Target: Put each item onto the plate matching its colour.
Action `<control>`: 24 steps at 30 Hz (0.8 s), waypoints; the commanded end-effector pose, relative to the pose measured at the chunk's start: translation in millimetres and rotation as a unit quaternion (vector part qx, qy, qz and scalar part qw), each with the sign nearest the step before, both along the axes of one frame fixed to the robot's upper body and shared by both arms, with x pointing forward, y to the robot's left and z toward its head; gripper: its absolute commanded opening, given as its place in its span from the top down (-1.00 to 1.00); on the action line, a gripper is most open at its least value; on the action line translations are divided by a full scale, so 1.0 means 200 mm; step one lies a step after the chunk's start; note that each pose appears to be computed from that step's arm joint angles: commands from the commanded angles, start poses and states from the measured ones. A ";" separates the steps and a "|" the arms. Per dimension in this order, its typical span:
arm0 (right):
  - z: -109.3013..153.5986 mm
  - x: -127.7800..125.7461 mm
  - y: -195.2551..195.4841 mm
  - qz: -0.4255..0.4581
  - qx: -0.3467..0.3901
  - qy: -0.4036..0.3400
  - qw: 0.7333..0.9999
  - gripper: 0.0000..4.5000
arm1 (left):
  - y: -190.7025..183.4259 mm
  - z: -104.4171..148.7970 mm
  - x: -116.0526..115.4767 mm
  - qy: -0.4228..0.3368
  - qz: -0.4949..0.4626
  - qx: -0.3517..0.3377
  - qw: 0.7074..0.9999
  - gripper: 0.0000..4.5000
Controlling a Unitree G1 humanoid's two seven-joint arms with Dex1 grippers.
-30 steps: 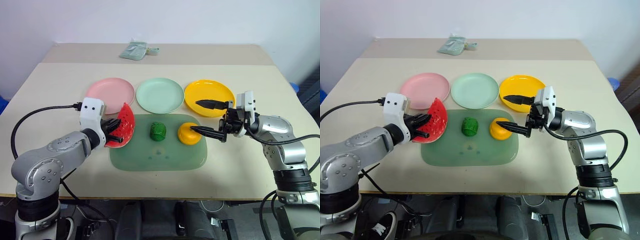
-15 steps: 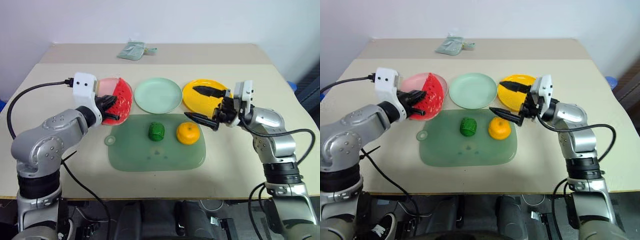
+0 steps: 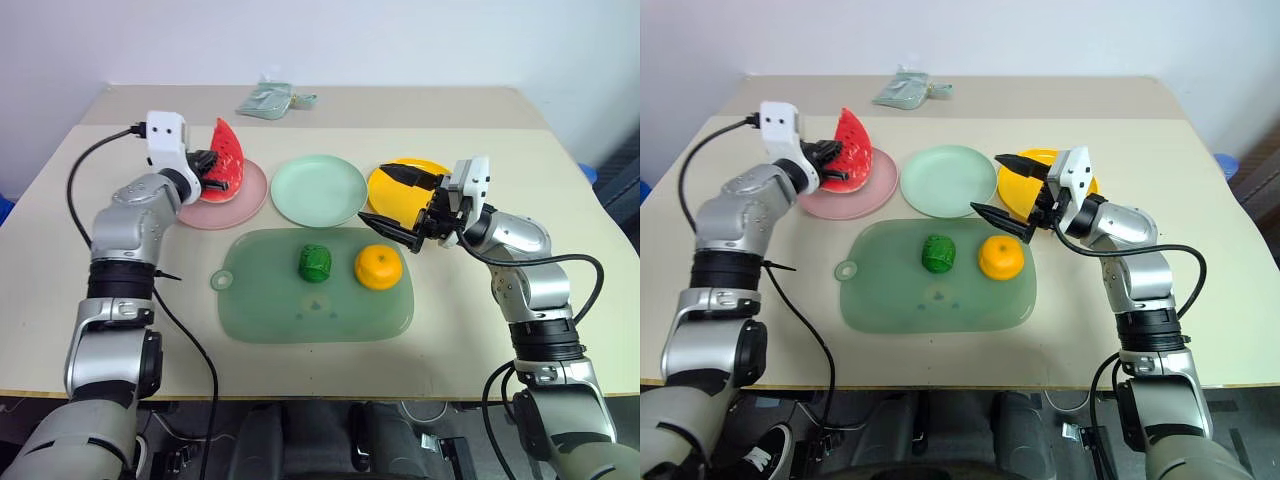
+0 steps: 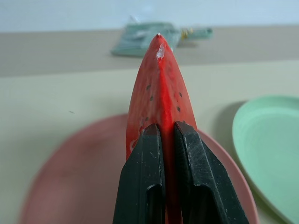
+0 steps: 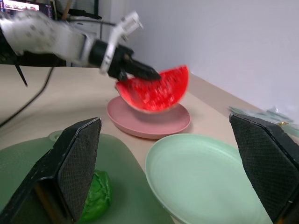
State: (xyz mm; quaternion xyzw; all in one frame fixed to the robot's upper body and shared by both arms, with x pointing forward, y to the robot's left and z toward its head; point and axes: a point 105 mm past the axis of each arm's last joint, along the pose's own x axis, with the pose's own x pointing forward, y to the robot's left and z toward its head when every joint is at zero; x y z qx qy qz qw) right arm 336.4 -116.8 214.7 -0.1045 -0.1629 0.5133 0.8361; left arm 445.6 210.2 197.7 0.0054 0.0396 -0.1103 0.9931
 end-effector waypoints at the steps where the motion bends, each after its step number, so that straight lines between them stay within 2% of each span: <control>1: 0.04 -0.02 -0.01 -0.005 0.001 -0.026 1.000 -1.00 | 0.02 0.08 0.02 -0.029 -0.002 0.016 0.999 0.99; 5: 0.03 -0.02 -0.03 -0.015 -0.001 -0.022 1.000 -1.00 | 0.04 0.05 0.03 -0.025 0.001 0.025 0.999 0.99; 6: 0.03 -0.02 -0.04 -0.016 -0.002 -0.022 1.000 -1.00 | 0.04 0.05 0.03 -0.027 0.002 0.027 0.999 0.63; 7: 0.03 -0.02 -0.04 -0.016 -0.001 -0.022 1.000 -1.00 | 0.04 0.06 0.03 -0.029 0.000 0.031 0.999 0.50; 11: 0.03 -0.02 -0.02 -0.010 0.001 -0.021 1.000 -1.00 | 0.03 0.10 0.01 -0.043 -0.011 0.026 0.999 -0.30; 14: 0.03 -0.02 -0.01 -0.008 0.002 -0.020 1.000 -1.00 | 0.01 0.18 -0.03 -0.067 -0.034 0.023 0.997 -0.96; 19: 0.03 -0.02 -0.01 -0.001 0.000 -0.016 1.000 -1.00 | -0.07 0.35 -0.16 -0.121 -0.113 0.031 0.986 -0.96; 21: 0.04 -0.01 -0.02 -0.006 0.004 -0.016 1.000 -1.00 | -0.12 0.37 -0.22 -0.117 -0.167 0.011 0.979 -0.96; 24: 0.04 -0.04 -0.04 0.007 0.000 -0.011 1.000 -1.00 | -0.28 0.39 -0.43 -0.136 -0.323 -0.014 0.937 -0.96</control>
